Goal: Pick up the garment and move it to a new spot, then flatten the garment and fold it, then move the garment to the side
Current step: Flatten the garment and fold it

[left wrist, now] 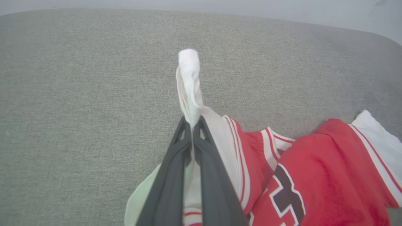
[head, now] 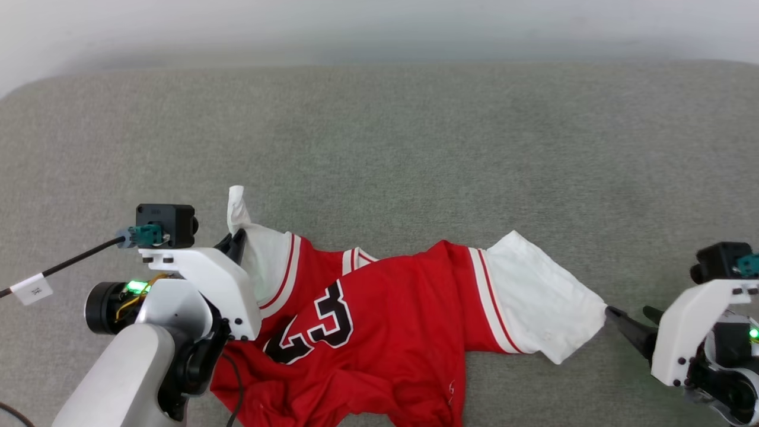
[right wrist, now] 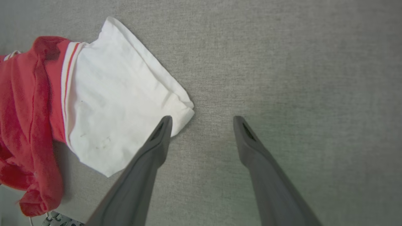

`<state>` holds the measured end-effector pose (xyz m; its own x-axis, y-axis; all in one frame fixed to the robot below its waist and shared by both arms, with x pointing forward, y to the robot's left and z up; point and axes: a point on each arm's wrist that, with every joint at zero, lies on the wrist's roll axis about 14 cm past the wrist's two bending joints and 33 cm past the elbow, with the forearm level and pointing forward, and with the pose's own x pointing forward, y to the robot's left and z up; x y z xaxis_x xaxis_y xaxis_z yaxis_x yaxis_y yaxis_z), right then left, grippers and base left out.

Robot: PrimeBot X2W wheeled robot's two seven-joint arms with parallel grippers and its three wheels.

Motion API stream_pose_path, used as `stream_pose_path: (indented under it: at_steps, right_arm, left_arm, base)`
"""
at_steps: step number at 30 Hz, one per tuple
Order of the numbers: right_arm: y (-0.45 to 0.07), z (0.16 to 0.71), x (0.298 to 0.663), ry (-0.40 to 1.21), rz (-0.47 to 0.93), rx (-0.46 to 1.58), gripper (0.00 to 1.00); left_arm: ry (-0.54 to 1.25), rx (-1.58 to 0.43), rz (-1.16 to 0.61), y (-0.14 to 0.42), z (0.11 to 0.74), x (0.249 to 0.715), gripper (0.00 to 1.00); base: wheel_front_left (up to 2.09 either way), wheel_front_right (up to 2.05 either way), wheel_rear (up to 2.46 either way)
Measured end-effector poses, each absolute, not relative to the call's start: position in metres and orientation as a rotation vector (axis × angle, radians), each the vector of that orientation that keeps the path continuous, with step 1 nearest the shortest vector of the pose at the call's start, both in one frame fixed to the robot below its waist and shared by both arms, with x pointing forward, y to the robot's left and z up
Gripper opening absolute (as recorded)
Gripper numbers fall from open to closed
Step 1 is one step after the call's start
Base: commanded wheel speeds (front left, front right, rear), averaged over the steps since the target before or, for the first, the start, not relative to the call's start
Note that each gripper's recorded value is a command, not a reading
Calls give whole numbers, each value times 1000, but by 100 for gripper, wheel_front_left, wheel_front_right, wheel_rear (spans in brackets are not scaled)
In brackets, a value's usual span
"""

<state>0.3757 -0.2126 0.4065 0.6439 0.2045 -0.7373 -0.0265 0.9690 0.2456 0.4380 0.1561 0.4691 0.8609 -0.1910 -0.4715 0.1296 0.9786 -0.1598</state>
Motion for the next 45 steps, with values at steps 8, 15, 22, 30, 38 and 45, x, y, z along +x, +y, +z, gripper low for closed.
stream_pose_path:
  at_steps: [8, 15, 22, 30, 38, 45]
  right_arm:
    - [-185, 367, 380, 1056, 228, 183, 100]
    - [-179, 359, 379, 1120, 260, 181, 0]
    - [-181, 380, 385, 1017, 268, 152, 0]
    - [-229, 470, 437, 627, 141, 56, 0]
    - [-253, 561, 473, 304, 57, 40, 0]
    - [-252, 616, 521, 139, 59, 28, 0]
  left_arm:
    - [514, -128, -147, 161, 460, 442, 0]
    - [514, -138, -127, 166, 459, 442, 0]
    - [473, -137, -105, 173, 472, 440, 0]
    - [302, -115, -75, 183, 525, 457, 0]
    - [112, -136, -86, 173, 592, 500, 0]
    - [-20, -100, -109, 161, 642, 554, 0]
  base:
    - [0, 0, 0]
    - [0, 0, 0]
    - [0, 0, 0]
    - [0, 0, 0]
    - [0, 0, 0]
    - [0, 0, 0]
